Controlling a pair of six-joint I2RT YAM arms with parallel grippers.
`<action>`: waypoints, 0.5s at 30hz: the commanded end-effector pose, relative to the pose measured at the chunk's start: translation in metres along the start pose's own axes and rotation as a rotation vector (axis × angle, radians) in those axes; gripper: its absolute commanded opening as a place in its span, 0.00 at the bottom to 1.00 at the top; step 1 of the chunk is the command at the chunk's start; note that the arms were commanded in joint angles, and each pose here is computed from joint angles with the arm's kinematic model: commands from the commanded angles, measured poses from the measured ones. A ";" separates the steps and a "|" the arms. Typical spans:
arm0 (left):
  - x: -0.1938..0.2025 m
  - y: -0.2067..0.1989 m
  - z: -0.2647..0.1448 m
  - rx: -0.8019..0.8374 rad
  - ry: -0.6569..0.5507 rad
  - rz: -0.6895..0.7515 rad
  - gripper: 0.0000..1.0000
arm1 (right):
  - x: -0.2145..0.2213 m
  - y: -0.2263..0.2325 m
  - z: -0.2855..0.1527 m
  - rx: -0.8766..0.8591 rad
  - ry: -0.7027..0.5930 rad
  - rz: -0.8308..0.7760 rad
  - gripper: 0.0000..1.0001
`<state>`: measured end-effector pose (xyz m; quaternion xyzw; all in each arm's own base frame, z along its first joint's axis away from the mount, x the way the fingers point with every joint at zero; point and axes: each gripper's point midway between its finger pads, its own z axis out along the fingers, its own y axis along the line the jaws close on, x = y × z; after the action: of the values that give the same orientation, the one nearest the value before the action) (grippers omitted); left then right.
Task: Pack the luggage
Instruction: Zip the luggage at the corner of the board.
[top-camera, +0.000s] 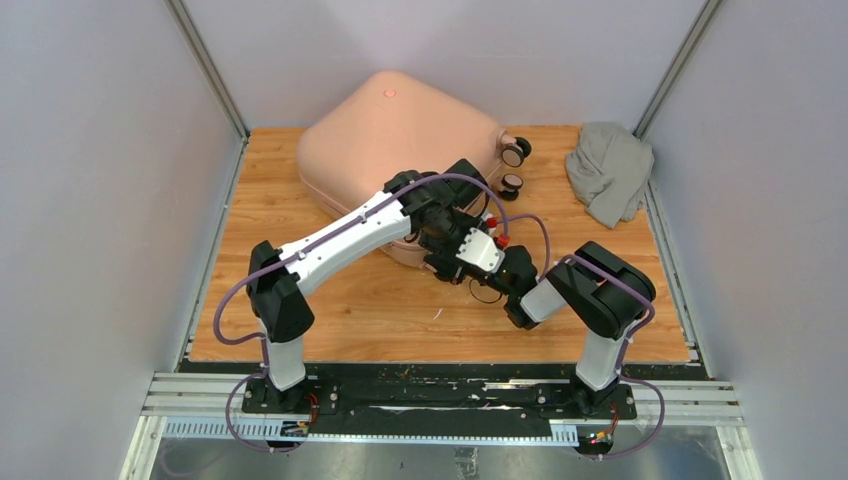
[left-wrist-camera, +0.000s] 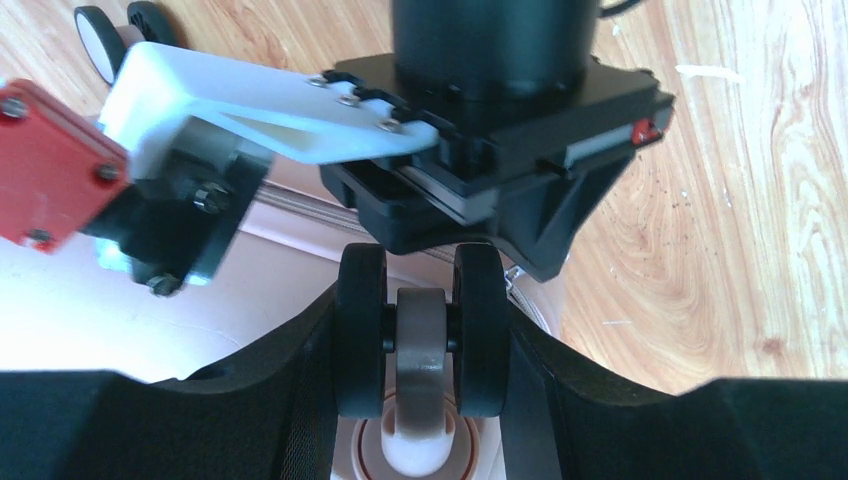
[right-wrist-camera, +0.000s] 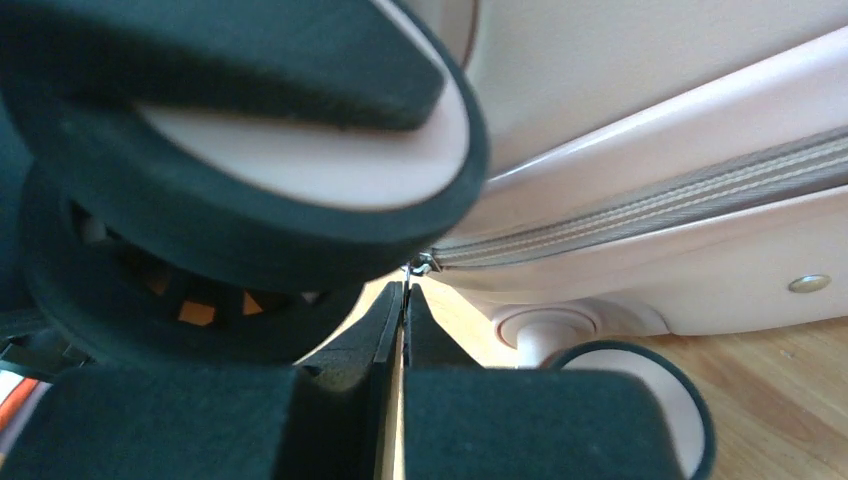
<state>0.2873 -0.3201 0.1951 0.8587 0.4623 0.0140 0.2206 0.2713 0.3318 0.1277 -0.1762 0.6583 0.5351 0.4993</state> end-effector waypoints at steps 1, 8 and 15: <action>-0.040 0.088 -0.052 -0.360 -0.160 -0.078 0.00 | 0.002 0.051 0.000 -0.153 -0.005 -0.020 0.00; -0.064 0.116 -0.060 -0.398 -0.274 -0.197 0.00 | -0.001 0.046 -0.006 -0.050 -0.064 -0.014 0.00; -0.084 0.144 -0.062 -0.454 -0.381 -0.306 0.00 | -0.019 0.040 -0.022 0.046 -0.153 -0.021 0.00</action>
<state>0.3053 -0.3725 0.2104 0.7951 0.5414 -0.0440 0.2698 0.2709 0.3060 0.1388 -0.0938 0.6678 0.4814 0.5599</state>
